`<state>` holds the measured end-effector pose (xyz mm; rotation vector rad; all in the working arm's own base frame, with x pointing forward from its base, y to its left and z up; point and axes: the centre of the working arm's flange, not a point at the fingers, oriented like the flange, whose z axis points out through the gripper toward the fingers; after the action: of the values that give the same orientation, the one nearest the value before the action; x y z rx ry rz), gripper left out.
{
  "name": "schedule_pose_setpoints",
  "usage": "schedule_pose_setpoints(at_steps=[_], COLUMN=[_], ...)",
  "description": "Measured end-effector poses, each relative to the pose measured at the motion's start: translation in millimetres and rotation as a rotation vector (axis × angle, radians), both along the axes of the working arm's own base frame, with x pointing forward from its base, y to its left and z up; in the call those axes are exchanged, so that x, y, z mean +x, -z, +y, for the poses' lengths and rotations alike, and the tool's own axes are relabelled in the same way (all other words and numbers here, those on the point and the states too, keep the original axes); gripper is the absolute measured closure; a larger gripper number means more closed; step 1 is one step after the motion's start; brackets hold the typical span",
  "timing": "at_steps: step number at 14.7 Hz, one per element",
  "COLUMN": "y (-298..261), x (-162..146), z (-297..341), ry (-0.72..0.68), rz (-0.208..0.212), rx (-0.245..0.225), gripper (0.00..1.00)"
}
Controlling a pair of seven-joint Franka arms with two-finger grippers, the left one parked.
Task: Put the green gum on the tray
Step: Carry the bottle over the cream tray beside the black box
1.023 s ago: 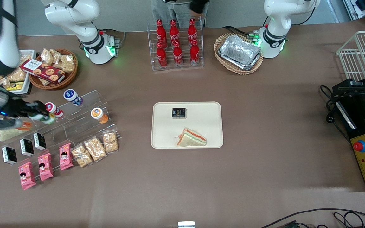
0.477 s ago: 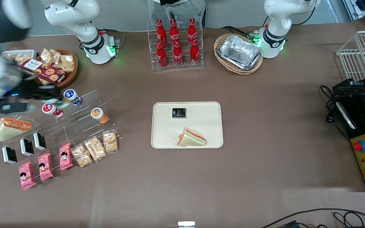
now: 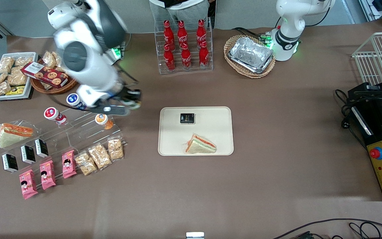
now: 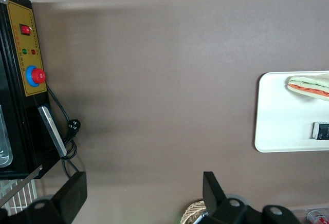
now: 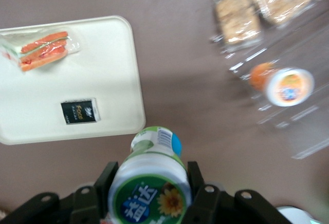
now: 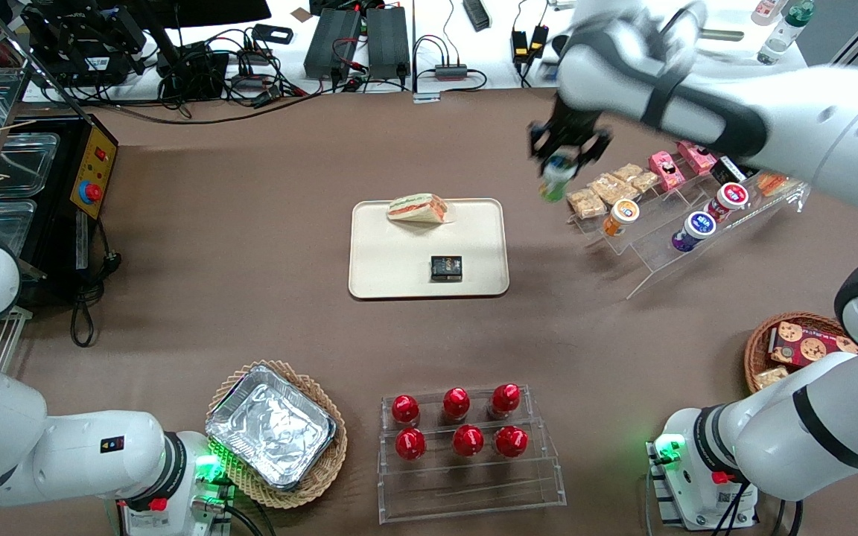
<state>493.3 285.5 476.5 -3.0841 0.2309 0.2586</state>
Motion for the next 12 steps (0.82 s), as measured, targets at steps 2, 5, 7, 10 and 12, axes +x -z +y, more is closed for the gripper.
schedule_pose_setpoints(at_steps=[2, 5, 7, 10, 12], y=[56, 127, 160, 198, 224], x=[-32, -72, -85, -90, -93], z=[37, 60, 66, 79, 89], ry=[0.030, 0.042, 0.045, 0.054, 0.066], rz=[-0.043, -0.106, -0.122, -0.155, -0.178], rx=[0.004, 0.022, 0.020, 0.024, 0.028], gripper=[0.40, 0.40, 0.40, 0.40, 0.40])
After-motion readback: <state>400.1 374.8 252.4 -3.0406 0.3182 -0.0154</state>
